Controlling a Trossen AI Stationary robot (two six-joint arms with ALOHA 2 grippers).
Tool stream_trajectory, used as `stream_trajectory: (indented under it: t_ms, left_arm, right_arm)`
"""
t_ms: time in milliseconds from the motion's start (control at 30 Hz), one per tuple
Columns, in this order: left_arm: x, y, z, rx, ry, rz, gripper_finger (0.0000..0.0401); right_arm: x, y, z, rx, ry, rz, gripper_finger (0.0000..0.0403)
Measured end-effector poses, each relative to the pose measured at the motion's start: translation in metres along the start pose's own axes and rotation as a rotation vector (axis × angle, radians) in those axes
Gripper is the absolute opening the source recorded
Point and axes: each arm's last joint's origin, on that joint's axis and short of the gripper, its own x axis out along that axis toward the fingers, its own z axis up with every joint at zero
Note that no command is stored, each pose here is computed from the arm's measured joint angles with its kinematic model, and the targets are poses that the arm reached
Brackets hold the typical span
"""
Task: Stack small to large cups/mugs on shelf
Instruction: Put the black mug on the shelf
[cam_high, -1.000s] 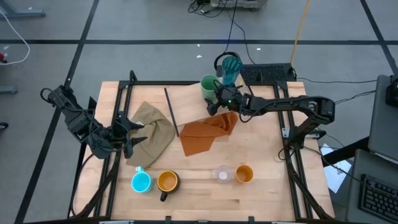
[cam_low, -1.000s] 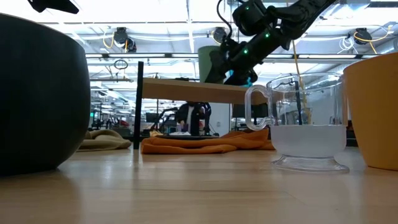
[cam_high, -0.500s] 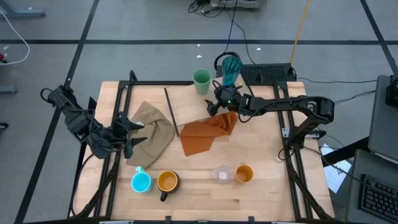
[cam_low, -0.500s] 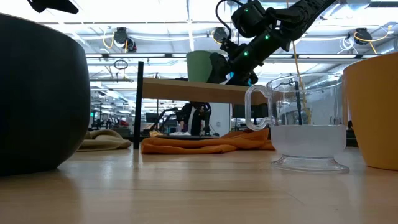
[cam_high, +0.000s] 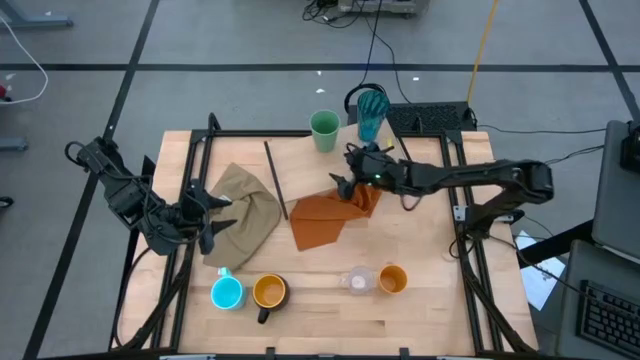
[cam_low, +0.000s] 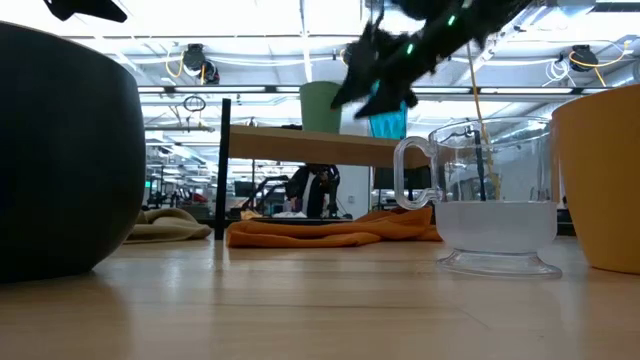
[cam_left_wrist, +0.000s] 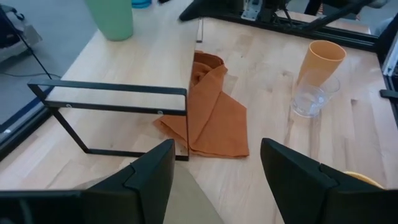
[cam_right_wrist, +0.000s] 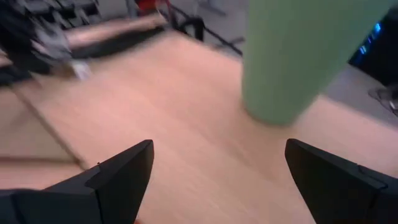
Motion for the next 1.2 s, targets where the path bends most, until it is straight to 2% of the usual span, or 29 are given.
stream_trajectory:
  t_ms: [200,467,633,800,933,1067,1200]
  left_arm:
    - [0.0,0.001,0.001,0.0,-0.029,0.026,0.0239]
    - [0.0,0.002,0.002,-0.002,-0.063,0.058,0.0239]
    - [0.001,0.003,0.003,-0.008,-0.064,0.069,0.0239]
    - [0.002,0.004,0.003,-0.024,-0.065,0.078,0.0239]
    - [0.002,0.003,0.003,-0.038,-0.066,0.077,0.0239]
    - [0.002,0.002,0.005,-0.059,-0.078,0.063,0.0239]
    - [0.002,-0.003,0.01,-0.068,-0.11,0.029,0.0239]
  right_arm:
    - [-0.06,0.012,0.025,-0.021,-0.124,0.115,0.0354]
    - [-0.159,0.026,0.042,-0.116,-0.3,0.493,0.035]
    - [-0.207,0.022,0.039,-0.157,-0.363,0.63,0.0341]
    - [-0.226,0.018,0.014,-0.187,-0.316,0.736,0.033]
    - [-0.228,0.013,-0.017,-0.154,-0.248,0.787,0.0325]
    - [-0.218,0.008,-0.054,-0.135,-0.258,0.751,0.0325]
    - [-0.207,-0.001,-0.089,-0.087,-0.35,0.736,0.0325]
